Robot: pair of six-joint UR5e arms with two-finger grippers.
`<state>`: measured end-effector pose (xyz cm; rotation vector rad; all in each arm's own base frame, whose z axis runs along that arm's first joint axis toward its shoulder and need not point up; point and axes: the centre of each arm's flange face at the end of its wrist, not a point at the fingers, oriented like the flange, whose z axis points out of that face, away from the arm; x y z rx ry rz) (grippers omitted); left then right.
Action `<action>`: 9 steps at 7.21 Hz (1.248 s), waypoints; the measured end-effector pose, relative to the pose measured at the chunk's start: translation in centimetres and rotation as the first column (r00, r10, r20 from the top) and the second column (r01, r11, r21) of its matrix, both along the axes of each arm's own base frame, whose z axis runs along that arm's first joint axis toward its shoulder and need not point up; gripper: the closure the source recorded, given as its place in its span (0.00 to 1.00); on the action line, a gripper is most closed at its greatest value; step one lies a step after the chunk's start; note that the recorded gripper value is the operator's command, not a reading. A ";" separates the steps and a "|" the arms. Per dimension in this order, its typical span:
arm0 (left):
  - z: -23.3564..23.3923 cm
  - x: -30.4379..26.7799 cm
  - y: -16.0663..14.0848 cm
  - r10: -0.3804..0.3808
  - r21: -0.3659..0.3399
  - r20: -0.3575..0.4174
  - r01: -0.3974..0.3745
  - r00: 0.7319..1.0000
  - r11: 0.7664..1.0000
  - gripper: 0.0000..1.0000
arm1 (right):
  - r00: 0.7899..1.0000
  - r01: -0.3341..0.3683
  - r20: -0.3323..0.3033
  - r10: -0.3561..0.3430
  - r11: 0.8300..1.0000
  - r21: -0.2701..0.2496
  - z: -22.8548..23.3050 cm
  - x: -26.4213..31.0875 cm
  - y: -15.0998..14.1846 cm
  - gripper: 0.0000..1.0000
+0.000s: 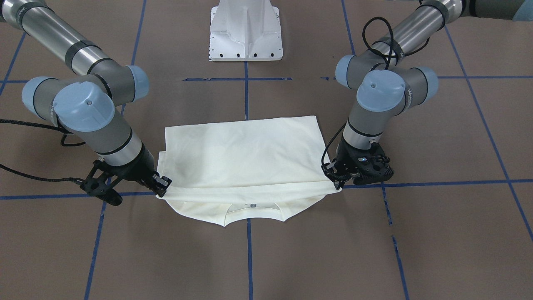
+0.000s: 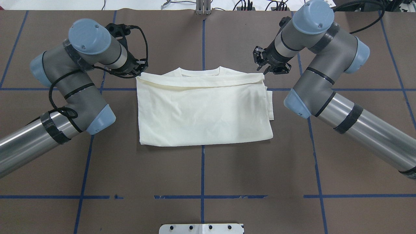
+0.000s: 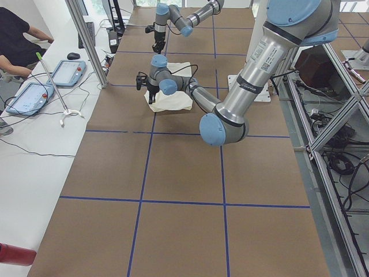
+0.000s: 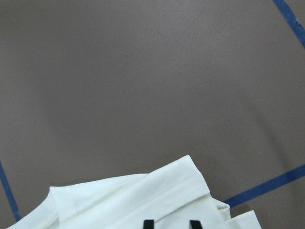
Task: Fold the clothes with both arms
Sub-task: 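Release the hem at the collar and raise both grippers, then move the right gripper down to the folded shirt's side edge and grasp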
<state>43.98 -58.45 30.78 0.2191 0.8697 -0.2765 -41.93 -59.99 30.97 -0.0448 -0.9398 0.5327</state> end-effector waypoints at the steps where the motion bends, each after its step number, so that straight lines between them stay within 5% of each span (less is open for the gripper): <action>1: 0.1 0.0 0.0 0.002 0.001 0.002 -0.002 1.000 1.000 0.00 | 1.000 0.001 0.018 -0.001 1.000 0.017 0.2 0.1 0.2 0.00; 4: -0.4 -2.1 1.1 -0.005 0.018 -0.011 0.005 1.000 1.000 0.00 | 0.996 0.018 0.090 -0.025 0.997 0.075 -0.1 0.2 2.9 0.00; 9: -2.3 -6.4 4.8 -0.011 0.031 -0.026 0.011 1.000 0.999 0.00 | 0.993 0.106 0.053 -0.109 0.993 0.050 5.0 -2.8 16.0 0.00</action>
